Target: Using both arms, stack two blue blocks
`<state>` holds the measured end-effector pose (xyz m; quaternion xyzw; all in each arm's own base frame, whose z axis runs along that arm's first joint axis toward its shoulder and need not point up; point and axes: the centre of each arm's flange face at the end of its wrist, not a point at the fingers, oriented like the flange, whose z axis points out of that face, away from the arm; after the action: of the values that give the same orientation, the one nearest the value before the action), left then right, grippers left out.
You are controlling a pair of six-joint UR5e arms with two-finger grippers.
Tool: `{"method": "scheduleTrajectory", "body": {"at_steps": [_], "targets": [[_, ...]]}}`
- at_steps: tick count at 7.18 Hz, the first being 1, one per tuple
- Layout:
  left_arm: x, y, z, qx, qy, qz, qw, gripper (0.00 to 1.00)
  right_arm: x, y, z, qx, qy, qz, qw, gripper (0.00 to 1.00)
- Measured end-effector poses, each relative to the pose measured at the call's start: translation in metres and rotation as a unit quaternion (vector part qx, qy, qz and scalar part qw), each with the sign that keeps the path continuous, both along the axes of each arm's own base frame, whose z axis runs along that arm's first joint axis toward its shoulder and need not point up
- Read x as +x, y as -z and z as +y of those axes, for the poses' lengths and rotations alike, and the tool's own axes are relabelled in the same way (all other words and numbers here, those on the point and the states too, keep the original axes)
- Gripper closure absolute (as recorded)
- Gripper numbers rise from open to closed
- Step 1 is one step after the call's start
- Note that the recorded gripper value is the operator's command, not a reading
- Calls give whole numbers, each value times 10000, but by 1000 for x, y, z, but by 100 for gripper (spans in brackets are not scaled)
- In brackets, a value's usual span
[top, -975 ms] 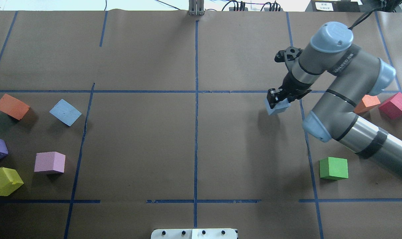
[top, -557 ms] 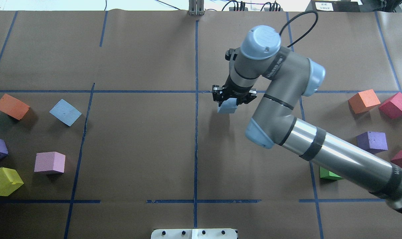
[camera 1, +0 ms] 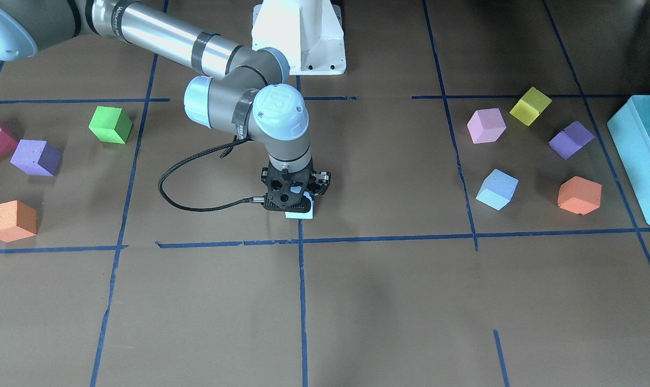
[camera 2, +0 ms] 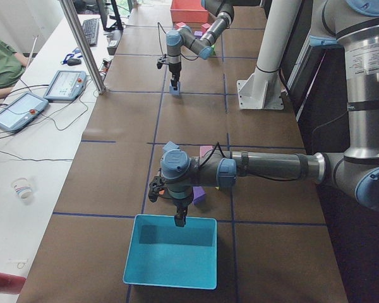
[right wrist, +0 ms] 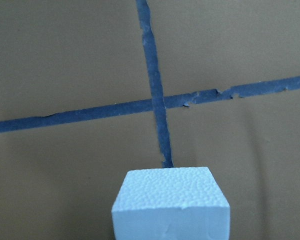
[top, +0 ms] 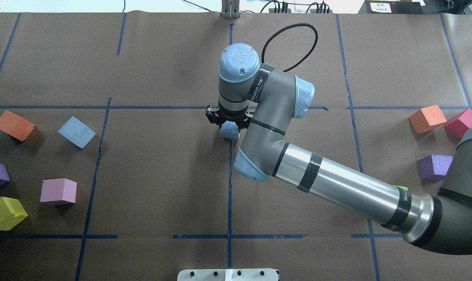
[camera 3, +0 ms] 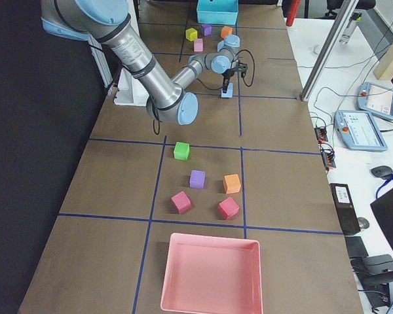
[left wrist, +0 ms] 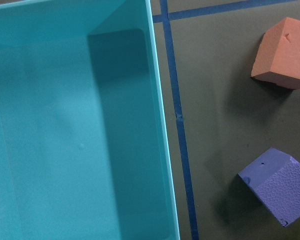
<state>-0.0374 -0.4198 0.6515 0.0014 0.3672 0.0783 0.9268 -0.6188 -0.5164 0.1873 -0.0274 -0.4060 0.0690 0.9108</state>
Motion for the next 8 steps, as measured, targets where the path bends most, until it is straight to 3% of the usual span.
{"method": "scheduleTrajectory", "body": {"at_steps": [4,6,8], "targets": [[0,2,-1,44,1,2,10000,0,7,26,-3,293,-21,-10,9996,1],[0,4,-2,72,-1,0,10000,0,70,46,-24,419,119,54,9990,1],[0,5,-2,76,6,-3,10000,0,171,5,-43,692,478,73,9964,1]]}}
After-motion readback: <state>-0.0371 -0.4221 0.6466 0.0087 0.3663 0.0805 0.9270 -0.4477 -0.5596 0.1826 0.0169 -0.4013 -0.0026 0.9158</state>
